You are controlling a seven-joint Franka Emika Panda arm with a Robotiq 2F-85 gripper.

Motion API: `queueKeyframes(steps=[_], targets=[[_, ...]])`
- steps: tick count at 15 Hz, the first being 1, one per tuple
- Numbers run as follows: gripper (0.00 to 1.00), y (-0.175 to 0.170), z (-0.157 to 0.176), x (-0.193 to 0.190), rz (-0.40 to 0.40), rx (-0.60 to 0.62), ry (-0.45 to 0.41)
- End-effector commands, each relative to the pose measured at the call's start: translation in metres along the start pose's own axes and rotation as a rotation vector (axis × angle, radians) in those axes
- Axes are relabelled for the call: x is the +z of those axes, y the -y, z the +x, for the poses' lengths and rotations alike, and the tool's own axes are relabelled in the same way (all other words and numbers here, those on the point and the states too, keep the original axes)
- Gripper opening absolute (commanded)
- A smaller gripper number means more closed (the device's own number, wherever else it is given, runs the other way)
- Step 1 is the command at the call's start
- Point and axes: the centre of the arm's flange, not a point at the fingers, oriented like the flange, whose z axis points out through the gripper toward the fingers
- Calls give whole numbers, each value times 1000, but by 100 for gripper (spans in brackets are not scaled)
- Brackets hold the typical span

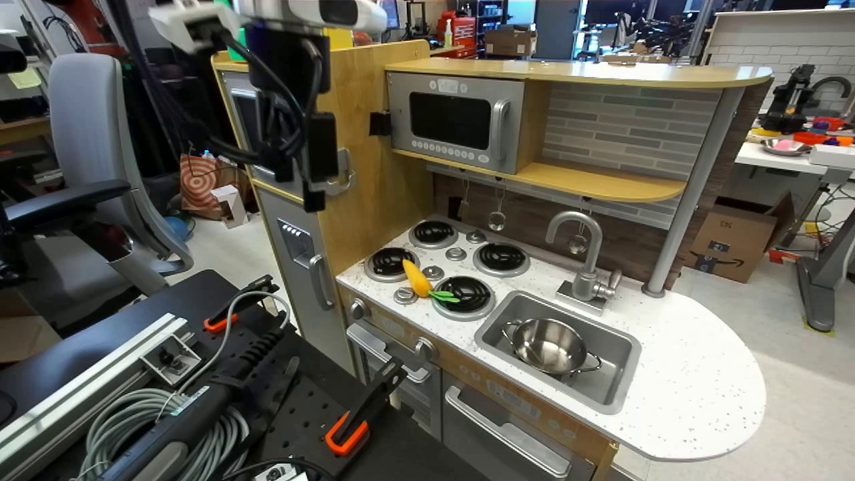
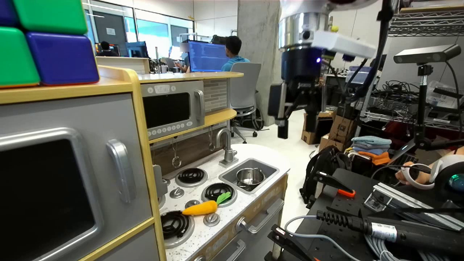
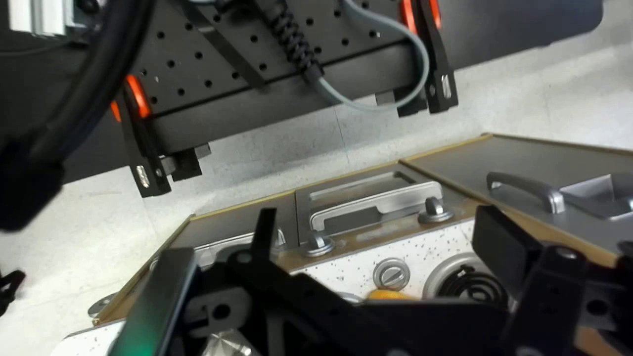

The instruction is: Put the carrot inside the silver pot

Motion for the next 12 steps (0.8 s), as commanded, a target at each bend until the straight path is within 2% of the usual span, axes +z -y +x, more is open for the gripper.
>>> queueKeyframes(steps=[1, 3, 4, 5, 10, 11, 12], targets=[[100, 16, 52, 41, -26, 117, -113], [100, 17, 69, 53, -39, 167, -147], [100, 17, 71, 49, -17, 179, -125], [100, 11, 49, 49, -18, 144, -116], [100, 14, 64, 51, -14, 167, -118], [100, 18, 67, 59, -44, 282, -213], [100, 17, 75, 63, -23, 302, -248]])
